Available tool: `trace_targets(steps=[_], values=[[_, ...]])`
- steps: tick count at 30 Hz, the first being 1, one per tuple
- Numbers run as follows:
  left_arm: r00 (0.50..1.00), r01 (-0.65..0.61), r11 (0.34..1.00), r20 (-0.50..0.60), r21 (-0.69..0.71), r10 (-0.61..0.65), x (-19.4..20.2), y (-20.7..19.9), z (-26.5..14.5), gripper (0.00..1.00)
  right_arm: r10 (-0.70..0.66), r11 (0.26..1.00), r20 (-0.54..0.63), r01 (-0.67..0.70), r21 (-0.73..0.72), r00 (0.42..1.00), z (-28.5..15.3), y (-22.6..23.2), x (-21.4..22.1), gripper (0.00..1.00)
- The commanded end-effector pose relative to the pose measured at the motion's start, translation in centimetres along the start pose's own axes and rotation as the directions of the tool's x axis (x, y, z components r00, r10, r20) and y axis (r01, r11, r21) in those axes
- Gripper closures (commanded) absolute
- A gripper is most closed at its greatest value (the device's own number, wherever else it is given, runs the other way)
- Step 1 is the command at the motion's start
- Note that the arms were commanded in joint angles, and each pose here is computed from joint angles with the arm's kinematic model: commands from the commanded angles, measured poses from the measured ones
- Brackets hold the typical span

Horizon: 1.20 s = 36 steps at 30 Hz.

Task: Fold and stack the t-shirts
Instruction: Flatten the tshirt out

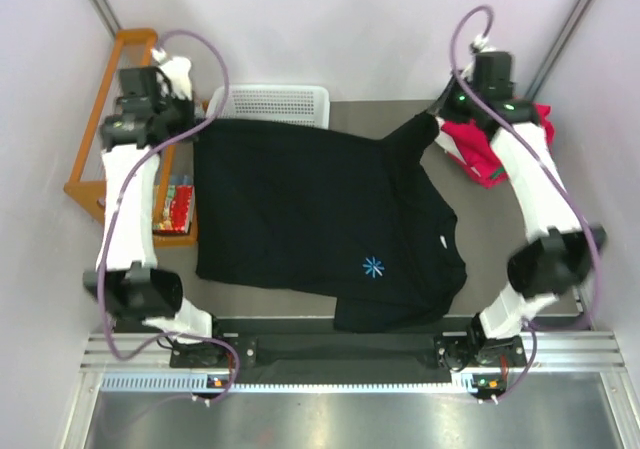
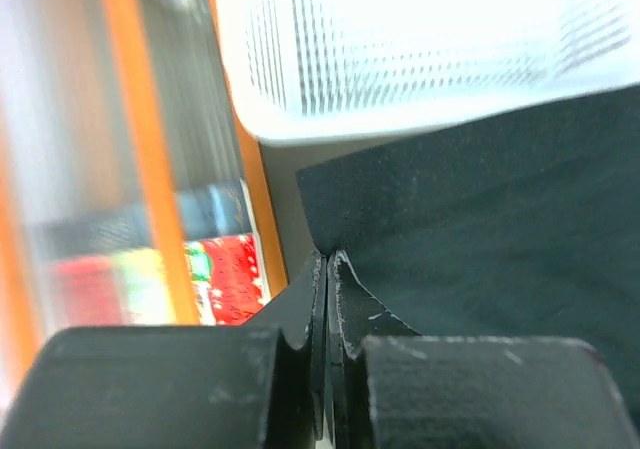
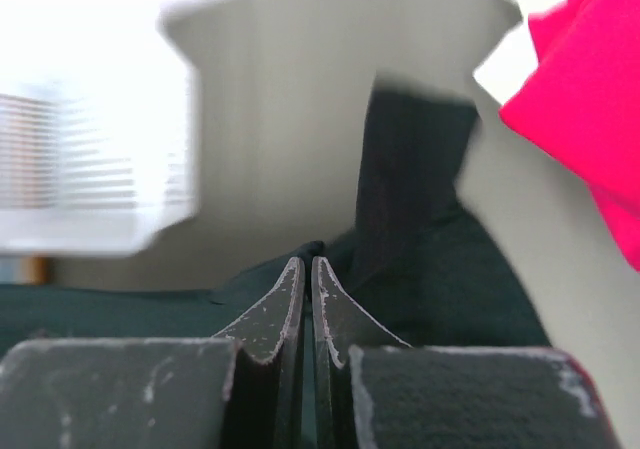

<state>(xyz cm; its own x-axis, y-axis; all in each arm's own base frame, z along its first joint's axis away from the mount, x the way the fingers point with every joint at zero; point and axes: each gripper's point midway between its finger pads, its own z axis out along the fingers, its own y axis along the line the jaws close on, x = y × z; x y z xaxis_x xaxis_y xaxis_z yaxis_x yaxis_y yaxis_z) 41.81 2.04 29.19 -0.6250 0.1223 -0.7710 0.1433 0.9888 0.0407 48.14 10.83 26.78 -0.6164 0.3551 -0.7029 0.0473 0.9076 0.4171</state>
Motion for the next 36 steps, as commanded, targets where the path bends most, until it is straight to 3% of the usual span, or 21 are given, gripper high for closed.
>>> trace_targets(steps=[1, 2, 3, 5, 6, 7, 8, 9, 11, 15, 19, 22, 23, 24, 25, 27, 28, 30, 31, 36], values=[[0.893, -0.085, 0.996, 0.442, -0.022, 0.086, -8.0, -2.9, -18.2, 1.0, -0.052, 0.961, 0.437, 0.163, -0.221, 0.898, -20.0, 7.7, -7.3, 1.0], [0.846, -0.104, 0.993, 0.521, -0.049, 0.114, -7.8, -3.7, -22.7, 1.0, -0.049, 0.952, 0.474, 0.185, -0.244, 0.879, -22.8, 8.2, -7.1, 1.0], [0.829, -0.117, 0.991, 0.543, -0.06, 0.13, -7.2, -4.2, -24.7, 1.0, -0.03, 0.935, 0.55, 0.218, -0.28, 0.835, -28.2, 8.6, -6.4, 1.0], [0.766, -0.157, 0.98, 0.611, -0.12, 0.197, -5.5, -5.2, -30.3, 1.0, -0.014, 0.922, 0.607, 0.244, -0.299, 0.795, -33.2, 8.5, -5.2, 1.0], [0.756, -0.174, 0.976, 0.616, -0.133, 0.219, -4.3, -5.7, -31.9, 1.0, 0.008, 0.909, 0.672, 0.275, -0.314, 0.741, -38.3, 8.3, -4.4, 1.0], [0.725, -0.206, 0.964, 0.635, -0.169, 0.267, -3.5, -6.0, -33.8, 1.0, 0.015, 0.902, 0.697, 0.291, -0.319, 0.717, -40.5, 8.1, -3.8, 1.0], [0.661, -0.227, 0.952, 0.686, -0.203, 0.304, -2.0, -7.1, -37.2, 1.0, 0.018, 0.907, 0.714, 0.288, -0.306, 0.7, -42.3, 7.4, -3.1, 1.0], [0.627, -0.242, 0.943, 0.705, -0.228, 0.331, -1.1, -7.6, -38.7, 1.0, 0.047, 0.89, 0.756, 0.317, -0.329, 0.653, -46.4, 7.2, -2.3, 1.0], [0.54, -0.248, 0.919, 0.744, -0.307, 0.394, 0.9, -8.4, -42.5, 1.0, 0.071, 0.899, 0.797, 0.308, -0.312, 0.599, -50.4, 5.8, -1.9, 1.0], [0.511, -0.197, 0.909, 0.753, -0.367, 0.415, 2.0, -8.1, -45.4, 1.0, 0.116, 0.895, 0.844, 0.314, -0.318, 0.523, -55.4, 4.0, -1.1, 1.0], [0.542, -0.187, 0.922, 0.747, -0.338, 0.384, 1.8, -7.9, -44.1, 1.0, 0.089, 0.913, 0.838, 0.291, -0.284, 0.538, -53.8, 3.6, -1.8, 1.0], [0.58, -0.162, 0.931, 0.732, -0.326, 0.357, 1.1, -6.9, -41.5, 1.0, 0.052, 0.934, 0.816, 0.261, -0.243, 0.575, -50.1, 3.7, -2.5, 1.0], [0.615, -0.166, 0.938, 0.711, -0.306, 0.341, 1.1, -6.5, -39.3, 1.0, 0.024, 0.945, 0.796, 0.246, -0.216, 0.605, -47.6, 3.7, -2.8, 1.0], [0.609, -0.161, 0.938, 0.717, -0.307, 0.339, 0.5, -6.2, -38.7, 1.0, 0.008, 0.951, 0.783, 0.238, -0.198, 0.621, -46.2, 3.7, -2.9, 1.0], [0.649, -0.158, 0.945, 0.691, -0.287, 0.318, 0.5, -5.7, -36.1, 1.0, -0.009, 0.954, 0.782, 0.24, -0.18, 0.623, -45.2, 3.8, -3.3, 1.0], [0.665, -0.162, 0.948, 0.679, -0.274, 0.31, -0.3, -5.2, -33.8, 1.0, -0.052, 0.971, 0.741, 0.208, -0.119, 0.67, -41.0, 3.6, -3.6, 1.0], [0.712, -0.159, 0.954, 0.64, -0.254, 0.289, -0.3, -4.5, -30.7, 1.0, -0.066, 0.974, 0.738, 0.205, -0.1, 0.672, -39.7, 3.6, -4.0, 1.0], [0.733, -0.159, 0.957, 0.62, -0.243, 0.28, -1.0, -3.8, -27.7, 1.0, -0.105, 0.982, 0.688, 0.185, -0.043, 0.718, -35.0, 3.4, -4.0, 1.0], [0.785, -0.164, 0.964, 0.564, -0.21, 0.257, -0.5, -3.3, -23.9, 1.0, -0.119, 0.982, 0.672, 0.187, -0.029, 0.731, -33.4, 3.5, -3.9, 1.0], [0.88, -0.173, 0.974, 0.422, -0.146, 0.22, 0.0, -1.4, -13.1, 1.0, -0.164, 0.986, 0.57, 0.151, 0.069, 0.805, -23.0, 2.7, -4.0, 1.0]])
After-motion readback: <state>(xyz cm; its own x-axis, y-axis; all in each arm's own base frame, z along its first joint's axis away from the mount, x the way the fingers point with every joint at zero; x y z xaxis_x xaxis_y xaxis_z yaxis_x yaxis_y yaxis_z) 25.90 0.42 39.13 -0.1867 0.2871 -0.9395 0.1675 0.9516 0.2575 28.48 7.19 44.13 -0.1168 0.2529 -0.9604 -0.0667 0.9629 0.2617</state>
